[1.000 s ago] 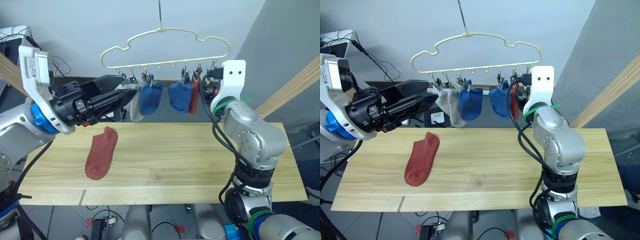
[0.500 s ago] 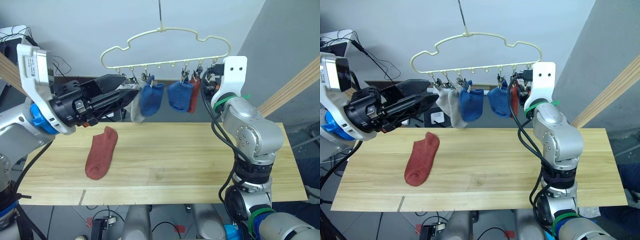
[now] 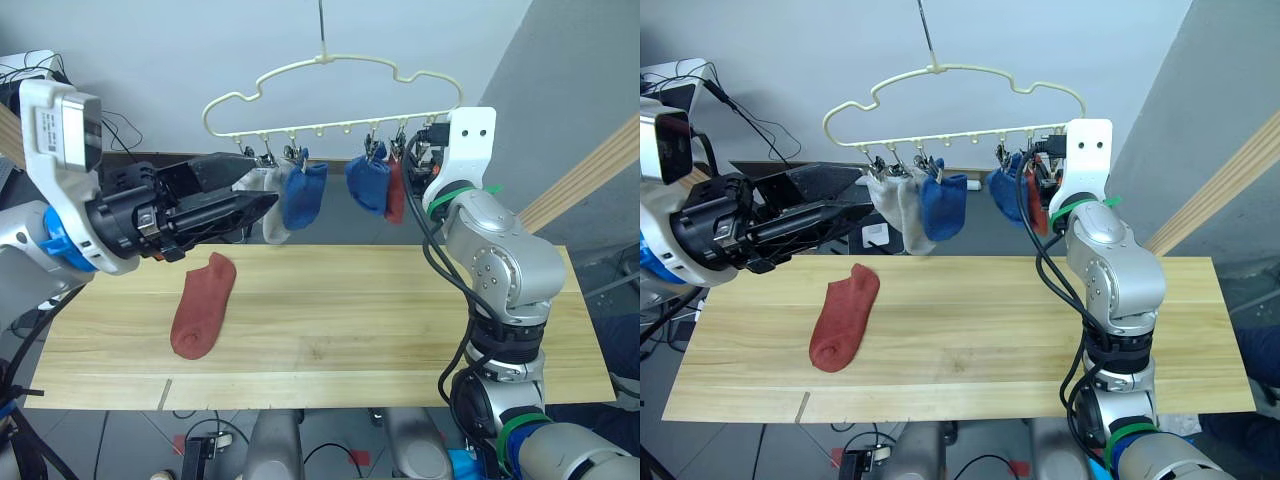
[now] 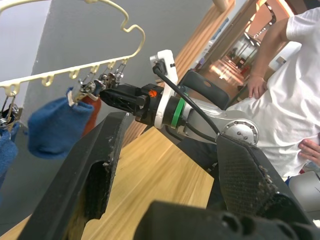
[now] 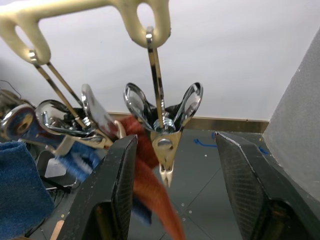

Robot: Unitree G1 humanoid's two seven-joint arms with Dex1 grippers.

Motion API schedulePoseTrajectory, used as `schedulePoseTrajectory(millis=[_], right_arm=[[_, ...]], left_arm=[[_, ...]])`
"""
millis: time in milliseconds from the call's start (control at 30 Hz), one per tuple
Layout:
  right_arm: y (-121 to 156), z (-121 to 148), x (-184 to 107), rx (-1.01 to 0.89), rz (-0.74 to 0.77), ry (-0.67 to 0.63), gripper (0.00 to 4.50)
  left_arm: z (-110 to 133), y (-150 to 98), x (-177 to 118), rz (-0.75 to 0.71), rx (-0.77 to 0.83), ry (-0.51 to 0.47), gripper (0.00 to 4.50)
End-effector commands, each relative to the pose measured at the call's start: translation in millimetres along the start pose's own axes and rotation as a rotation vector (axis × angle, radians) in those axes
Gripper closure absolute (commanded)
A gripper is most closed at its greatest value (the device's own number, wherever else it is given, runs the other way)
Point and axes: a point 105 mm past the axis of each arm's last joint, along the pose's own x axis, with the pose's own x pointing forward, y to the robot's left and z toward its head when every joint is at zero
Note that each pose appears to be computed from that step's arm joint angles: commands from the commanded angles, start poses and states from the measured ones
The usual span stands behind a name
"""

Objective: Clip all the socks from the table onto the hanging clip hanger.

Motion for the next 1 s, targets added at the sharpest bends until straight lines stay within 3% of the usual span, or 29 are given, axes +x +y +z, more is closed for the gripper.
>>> schedulePoseTrajectory(millis=[33,1000], right_arm=[[-0.6,14.2,-4.1,0.003,0.0,-0.055,1.94],[-7.8,14.7,-3.0,-0.004,-0.025,-0.052,1.94]], left_arm=[[5.5,-4.2,-2.1,-0.002,0.042,-0.012,1.27],[3.1,-6.6,1.4,-0.029,0.043,-0.021,1.27]])
